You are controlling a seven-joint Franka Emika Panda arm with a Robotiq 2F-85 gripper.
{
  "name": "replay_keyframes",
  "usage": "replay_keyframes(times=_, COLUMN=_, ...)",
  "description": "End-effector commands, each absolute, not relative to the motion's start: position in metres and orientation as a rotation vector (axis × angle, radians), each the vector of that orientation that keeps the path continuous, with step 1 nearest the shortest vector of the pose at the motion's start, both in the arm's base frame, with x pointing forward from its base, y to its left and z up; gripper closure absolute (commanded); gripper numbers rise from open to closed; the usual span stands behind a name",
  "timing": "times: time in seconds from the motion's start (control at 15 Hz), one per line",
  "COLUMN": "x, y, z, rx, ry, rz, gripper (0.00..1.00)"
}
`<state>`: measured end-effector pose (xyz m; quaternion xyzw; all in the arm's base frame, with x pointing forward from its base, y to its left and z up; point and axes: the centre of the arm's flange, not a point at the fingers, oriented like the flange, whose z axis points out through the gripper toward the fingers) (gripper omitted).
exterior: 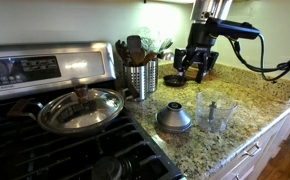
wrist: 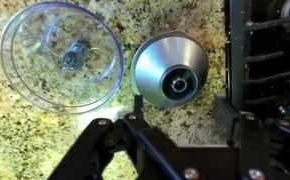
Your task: Assemble the food processor
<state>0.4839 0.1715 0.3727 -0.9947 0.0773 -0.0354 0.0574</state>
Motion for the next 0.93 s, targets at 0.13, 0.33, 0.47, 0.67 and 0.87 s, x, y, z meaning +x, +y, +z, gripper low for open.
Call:
replay_keyframes(times=0.13, x=0.530, y=0.191, z=0.329, rx=-3.048, ry=0.085, rz=-0.015, gripper=0.00)
replay_keyframes(times=0.33, x=0.538, y=0.197, z=0.309, rx=-3.057, ry=0.022, rz=0.026, gripper=0.11)
replay_keyframes(times=0.47, x=0.542, y=0.201, z=0.298, rx=-3.059, ry=-0.015, rz=0.045, gripper=0.12)
replay_keyframes(times=0.67, x=0.544, y=0.202, z=0.285, rx=-3.069, ry=-0.053, rz=0.066, gripper=0.11)
replay_keyframes(times=0.87, x=0.541, y=0.201, z=0.277, rx=-3.079, ry=-0.071, rz=0.092, gripper=0.07)
